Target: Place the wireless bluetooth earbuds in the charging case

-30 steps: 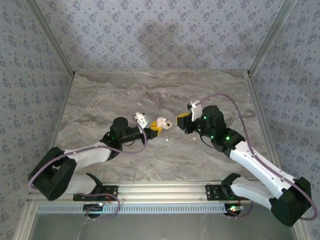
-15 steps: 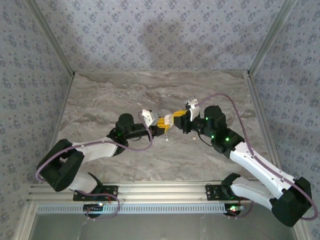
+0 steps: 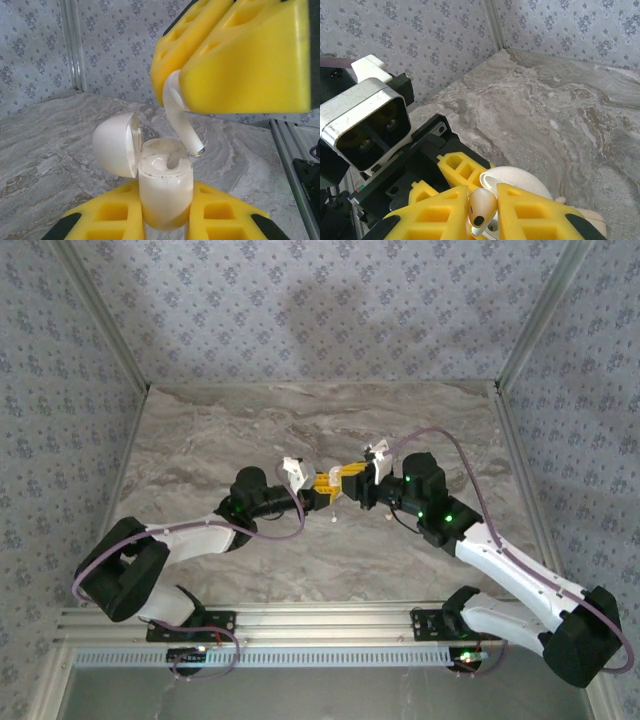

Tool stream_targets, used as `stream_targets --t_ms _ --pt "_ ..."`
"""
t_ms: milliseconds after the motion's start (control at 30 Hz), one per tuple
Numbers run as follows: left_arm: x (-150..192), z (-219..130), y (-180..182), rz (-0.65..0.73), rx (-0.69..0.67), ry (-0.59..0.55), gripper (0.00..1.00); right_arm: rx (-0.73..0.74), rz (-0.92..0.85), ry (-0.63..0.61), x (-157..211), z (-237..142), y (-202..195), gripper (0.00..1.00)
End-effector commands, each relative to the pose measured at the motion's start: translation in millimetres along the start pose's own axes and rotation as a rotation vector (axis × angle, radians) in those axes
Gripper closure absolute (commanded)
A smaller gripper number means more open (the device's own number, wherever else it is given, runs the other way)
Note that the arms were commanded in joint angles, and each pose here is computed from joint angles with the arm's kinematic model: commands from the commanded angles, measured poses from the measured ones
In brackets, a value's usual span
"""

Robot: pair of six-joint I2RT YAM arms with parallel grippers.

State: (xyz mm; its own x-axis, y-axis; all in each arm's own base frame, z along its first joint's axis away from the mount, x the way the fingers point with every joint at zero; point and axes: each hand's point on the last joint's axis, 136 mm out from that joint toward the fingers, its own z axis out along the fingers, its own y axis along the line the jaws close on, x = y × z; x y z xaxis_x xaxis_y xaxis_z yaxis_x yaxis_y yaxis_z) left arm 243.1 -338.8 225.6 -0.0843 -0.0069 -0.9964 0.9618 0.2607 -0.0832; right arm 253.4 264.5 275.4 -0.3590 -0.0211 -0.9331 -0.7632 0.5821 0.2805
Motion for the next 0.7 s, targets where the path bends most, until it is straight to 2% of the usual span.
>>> stream_targets --t_ms 0,667 --pt "-21 5 -6 0.028 0.035 -0.058 0.87 0.001 -0.023 -0.022 -3 2 1 0.79" --pt "-31 3 -10 0.042 0.039 -0.08 0.87 0.062 -0.047 0.026 16 5 -11 0.8"
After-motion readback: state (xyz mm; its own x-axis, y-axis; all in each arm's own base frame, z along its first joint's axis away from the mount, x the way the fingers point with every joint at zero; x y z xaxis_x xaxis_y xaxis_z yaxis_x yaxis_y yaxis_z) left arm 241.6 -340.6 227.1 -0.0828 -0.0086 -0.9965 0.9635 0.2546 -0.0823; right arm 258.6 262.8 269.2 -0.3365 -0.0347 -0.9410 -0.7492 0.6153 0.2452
